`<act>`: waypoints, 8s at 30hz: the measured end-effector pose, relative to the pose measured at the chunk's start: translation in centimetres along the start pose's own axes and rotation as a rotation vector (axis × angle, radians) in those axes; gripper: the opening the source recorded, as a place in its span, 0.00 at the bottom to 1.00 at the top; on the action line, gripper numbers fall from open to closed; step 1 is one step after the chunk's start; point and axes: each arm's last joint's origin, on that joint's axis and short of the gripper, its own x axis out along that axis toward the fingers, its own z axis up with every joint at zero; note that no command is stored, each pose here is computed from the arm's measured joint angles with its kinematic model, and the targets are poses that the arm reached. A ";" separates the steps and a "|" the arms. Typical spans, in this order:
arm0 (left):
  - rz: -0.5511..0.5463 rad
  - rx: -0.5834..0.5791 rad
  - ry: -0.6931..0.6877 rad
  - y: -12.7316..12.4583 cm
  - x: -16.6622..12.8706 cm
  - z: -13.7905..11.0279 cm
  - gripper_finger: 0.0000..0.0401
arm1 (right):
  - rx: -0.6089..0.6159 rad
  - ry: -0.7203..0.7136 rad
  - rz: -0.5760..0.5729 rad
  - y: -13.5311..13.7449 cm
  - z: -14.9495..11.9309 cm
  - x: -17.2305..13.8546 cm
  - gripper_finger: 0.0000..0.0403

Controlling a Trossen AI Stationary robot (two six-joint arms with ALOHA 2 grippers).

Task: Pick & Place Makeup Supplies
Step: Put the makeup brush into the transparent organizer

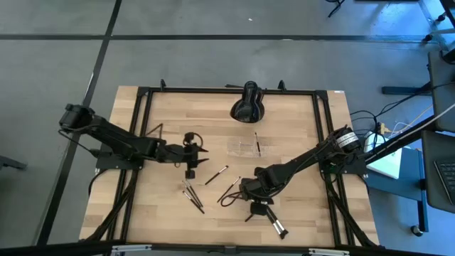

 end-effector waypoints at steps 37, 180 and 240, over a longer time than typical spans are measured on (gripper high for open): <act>-0.355 0.153 0.155 -12.8 16.8 6.5 0.35 | 0.314 -0.775 -0.601 3.9 -6.1 -6.2 0.27; -0.009 -0.355 -0.463 -1.3 9.1 8.3 0.07 | 0.032 -1.651 0.287 -10.6 -15.1 -10.3 0.31; -0.004 -0.350 -0.462 -1.0 9.2 8.3 0.08 | 0.089 -1.620 0.118 -10.2 -6.3 -5.3 0.13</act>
